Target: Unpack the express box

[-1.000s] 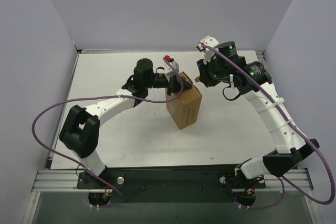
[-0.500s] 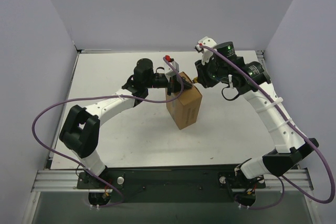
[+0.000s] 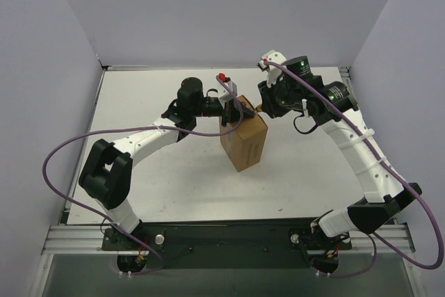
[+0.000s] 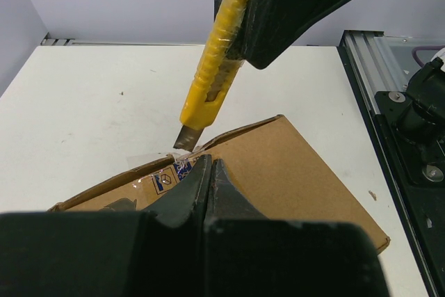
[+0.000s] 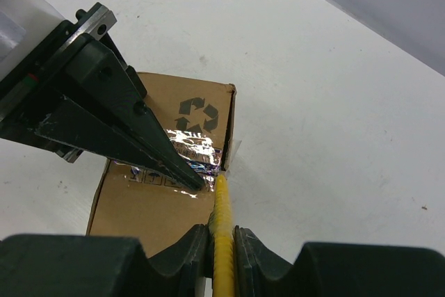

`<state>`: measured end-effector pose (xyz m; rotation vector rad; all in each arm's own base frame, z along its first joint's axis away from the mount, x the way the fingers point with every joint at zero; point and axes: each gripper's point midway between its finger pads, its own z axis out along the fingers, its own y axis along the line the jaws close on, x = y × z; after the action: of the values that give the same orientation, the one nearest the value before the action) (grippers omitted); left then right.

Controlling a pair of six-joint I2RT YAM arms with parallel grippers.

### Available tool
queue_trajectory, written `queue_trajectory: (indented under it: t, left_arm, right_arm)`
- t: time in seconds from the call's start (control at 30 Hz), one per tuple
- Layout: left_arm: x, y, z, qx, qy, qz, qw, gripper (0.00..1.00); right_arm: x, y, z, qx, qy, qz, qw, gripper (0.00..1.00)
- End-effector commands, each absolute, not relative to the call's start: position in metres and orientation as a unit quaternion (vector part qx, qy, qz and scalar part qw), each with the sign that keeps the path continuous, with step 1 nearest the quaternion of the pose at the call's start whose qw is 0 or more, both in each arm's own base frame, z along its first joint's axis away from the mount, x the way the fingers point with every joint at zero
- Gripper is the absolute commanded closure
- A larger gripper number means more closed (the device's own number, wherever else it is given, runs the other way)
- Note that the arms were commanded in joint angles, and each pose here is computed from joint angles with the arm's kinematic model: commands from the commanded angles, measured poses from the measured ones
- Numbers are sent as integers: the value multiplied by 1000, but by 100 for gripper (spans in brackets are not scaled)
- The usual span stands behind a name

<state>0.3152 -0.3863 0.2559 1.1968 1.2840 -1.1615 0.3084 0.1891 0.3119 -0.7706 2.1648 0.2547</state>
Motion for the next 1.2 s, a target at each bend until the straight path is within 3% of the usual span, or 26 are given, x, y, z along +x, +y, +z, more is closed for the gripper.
queue_trajectory:
  t: [0.0,1.17]
  left_arm:
    - [276,-350,106,433,714,-484,262,100]
    - [275,-349,103,430,717,-485,258,100]
  right_arm:
    - [303,194,320,-305,856,114,402,100]
    - [306,190,314,-310,859,89,398,100]
